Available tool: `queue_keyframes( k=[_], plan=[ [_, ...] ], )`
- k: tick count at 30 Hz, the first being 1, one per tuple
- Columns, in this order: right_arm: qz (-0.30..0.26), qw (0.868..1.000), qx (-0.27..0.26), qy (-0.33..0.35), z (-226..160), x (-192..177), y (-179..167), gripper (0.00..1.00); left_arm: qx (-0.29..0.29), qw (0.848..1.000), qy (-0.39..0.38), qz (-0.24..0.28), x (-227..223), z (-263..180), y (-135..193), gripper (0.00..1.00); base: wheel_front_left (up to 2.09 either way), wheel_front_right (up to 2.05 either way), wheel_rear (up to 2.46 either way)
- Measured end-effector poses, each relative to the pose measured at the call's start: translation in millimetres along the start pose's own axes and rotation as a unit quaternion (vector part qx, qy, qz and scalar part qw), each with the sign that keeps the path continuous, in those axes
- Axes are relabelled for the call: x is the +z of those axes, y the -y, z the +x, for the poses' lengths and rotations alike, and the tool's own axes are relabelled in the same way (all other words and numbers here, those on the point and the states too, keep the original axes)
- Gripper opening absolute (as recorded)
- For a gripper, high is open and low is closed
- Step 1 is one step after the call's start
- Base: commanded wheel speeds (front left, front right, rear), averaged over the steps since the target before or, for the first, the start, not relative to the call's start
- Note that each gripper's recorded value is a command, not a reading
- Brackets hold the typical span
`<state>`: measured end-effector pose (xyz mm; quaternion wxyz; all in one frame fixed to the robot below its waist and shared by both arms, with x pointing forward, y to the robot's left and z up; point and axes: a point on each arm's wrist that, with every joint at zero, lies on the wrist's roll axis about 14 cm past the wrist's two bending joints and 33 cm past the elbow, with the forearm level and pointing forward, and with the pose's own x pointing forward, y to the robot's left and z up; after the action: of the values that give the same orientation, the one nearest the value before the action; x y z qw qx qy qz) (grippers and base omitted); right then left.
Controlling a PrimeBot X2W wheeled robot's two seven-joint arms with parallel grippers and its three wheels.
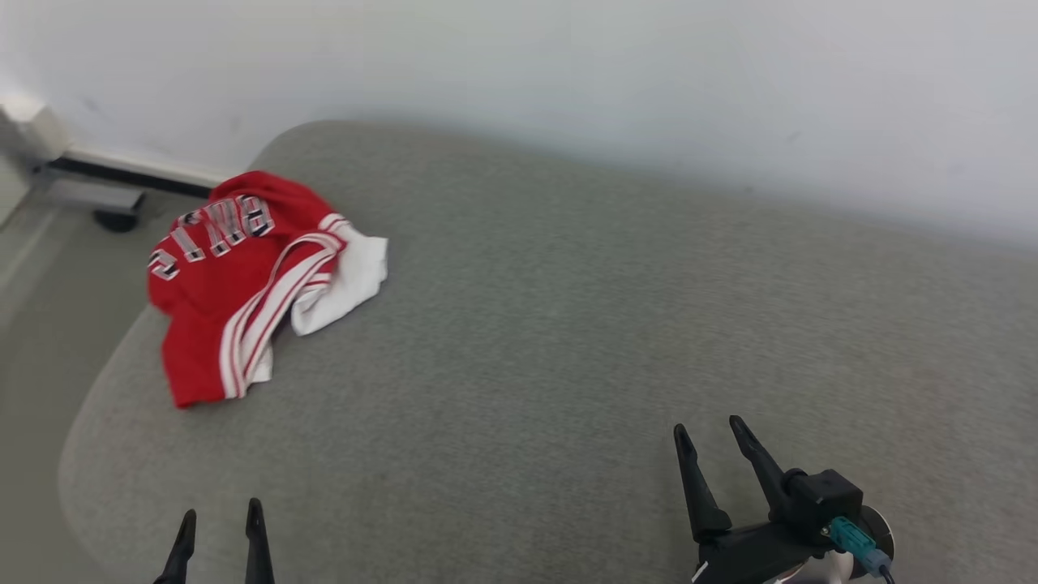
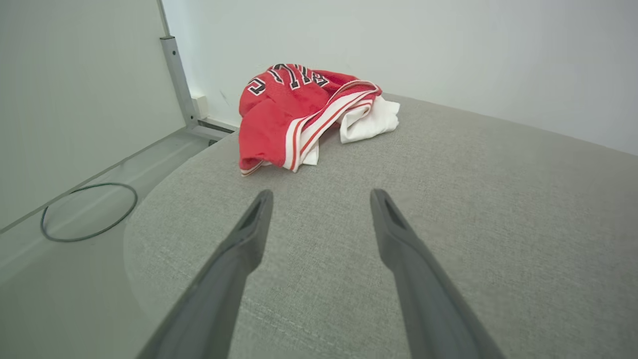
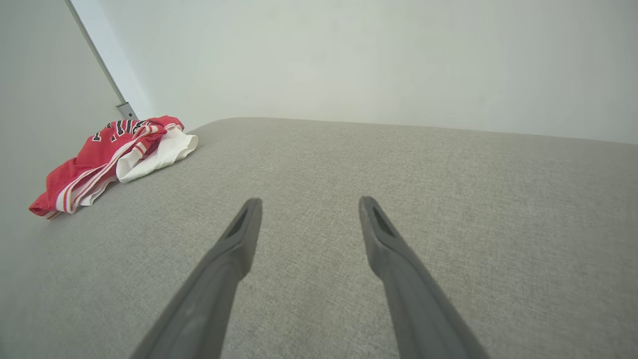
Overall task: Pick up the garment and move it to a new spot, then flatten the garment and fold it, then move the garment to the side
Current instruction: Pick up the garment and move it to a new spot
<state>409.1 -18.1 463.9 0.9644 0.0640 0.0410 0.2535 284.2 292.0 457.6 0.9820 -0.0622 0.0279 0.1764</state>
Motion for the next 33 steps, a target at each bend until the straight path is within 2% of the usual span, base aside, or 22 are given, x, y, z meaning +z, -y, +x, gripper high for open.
queue_keyframes(
  k=[9,16,22,29,33],
  plan=[
    [0.004,0.997,0.074,-0.021,23,-15,-47,1.00,0.087,0.996,-0.013,-0.009,-9,-36,-53,1.00,0.00,0.00,0.00],
    [0.003,0.997,0.066,-0.025,25,-19,-41,1.00,0.102,0.994,-0.013,-0.027,-9,-30,-61,1.00,0.00,0.00,0.00],
    [-0.004,0.999,0.047,-0.016,37,-17,-22,1.00,0.078,0.997,0.015,-0.012,17,18,-53,1.00,0.00,0.00,0.00],
    [-0.016,0.999,0.036,0.001,54,-14,-1,1.00,0.016,0.998,0.015,0.064,42,91,-45,1.00,0.00,0.00,0.00],
    [-0.017,0.999,0.029,0.007,62,-17,13,1.00,-0.007,0.996,0.005,0.089,45,128,-38,1.00,0.00,0.00,0.00]
  ],
)
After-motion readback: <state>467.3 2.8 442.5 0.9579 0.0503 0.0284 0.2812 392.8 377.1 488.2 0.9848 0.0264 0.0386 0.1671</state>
